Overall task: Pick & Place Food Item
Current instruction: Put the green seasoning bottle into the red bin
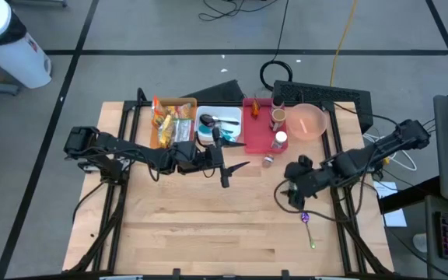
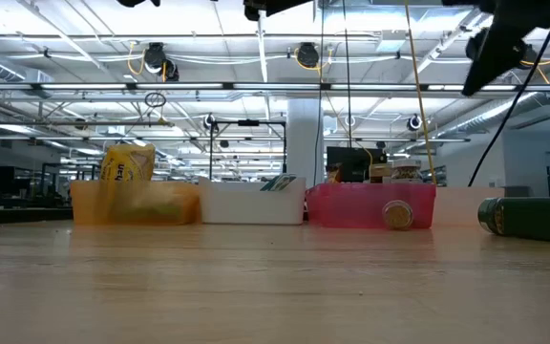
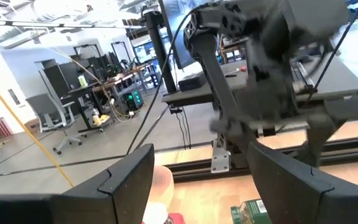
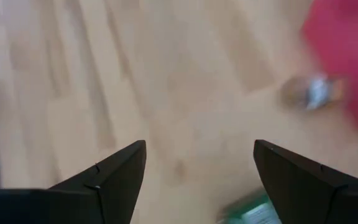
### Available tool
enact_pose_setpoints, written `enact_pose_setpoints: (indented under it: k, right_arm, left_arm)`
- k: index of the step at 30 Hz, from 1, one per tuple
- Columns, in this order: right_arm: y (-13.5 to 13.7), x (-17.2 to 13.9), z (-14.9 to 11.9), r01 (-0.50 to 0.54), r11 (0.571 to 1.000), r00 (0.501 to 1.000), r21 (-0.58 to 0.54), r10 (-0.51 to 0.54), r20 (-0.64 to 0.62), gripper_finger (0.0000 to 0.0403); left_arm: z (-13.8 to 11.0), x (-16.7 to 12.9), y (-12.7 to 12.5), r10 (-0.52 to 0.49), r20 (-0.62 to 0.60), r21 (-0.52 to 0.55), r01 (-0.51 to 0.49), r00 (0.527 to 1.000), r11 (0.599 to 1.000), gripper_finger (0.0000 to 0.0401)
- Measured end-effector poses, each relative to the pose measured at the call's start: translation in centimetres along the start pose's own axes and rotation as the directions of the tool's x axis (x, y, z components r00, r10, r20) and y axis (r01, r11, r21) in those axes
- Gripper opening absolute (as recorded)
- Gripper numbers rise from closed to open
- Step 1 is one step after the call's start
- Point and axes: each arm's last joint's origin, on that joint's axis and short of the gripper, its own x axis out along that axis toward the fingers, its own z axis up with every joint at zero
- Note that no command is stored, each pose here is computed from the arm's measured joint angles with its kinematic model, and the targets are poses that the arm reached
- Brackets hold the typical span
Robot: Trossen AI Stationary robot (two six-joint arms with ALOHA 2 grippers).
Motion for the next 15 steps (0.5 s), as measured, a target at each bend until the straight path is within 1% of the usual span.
enact_pose_setpoints:
  k: [2, 6, 11, 14, 15]
  right_arm:
    - [0.2, 0.8, -0.4, -0.038, 0.999, 0.999, 0.039, 0.04, -0.035, 0.0289]
    - [0.5, 2.7, -1.3, -0.139, 0.982, 0.989, 0.131, 0.145, -0.034, 0.029]
    - [0.6, 5.0, -2.6, -0.277, 0.946, 0.96, 0.166, 0.278, 0.018, 0.029]
    - [0.3, 6.3, -3.6, -0.342, 0.913, 0.939, 0.224, 0.343, 0.032, 0.029]
    - [0.2, 6.6, -3.8, -0.35, 0.902, 0.935, 0.254, 0.351, 0.044, 0.029]
  left_arm:
    - [0.0, 0.0, 0.0, 0.001, 0.004, -0.001, -0.001, 1.0, 1.0, 0.0267]
    - [0.1, 0.0, 0.0, 0.004, 0.013, -0.001, -0.004, 1.0, 1.0, 0.0267]
    - [0.2, 0.0, 0.1, 0.007, 0.021, 0.007, -0.007, 1.0, 1.0, 0.0267]
    - [0.2, 0.0, 0.1, 0.008, 0.022, 0.007, -0.009, 1.0, 1.0, 0.0267]
    - [0.2, 0.0, 0.1, 0.008, 0.022, 0.007, -0.009, 1.0, 1.0, 0.0267]
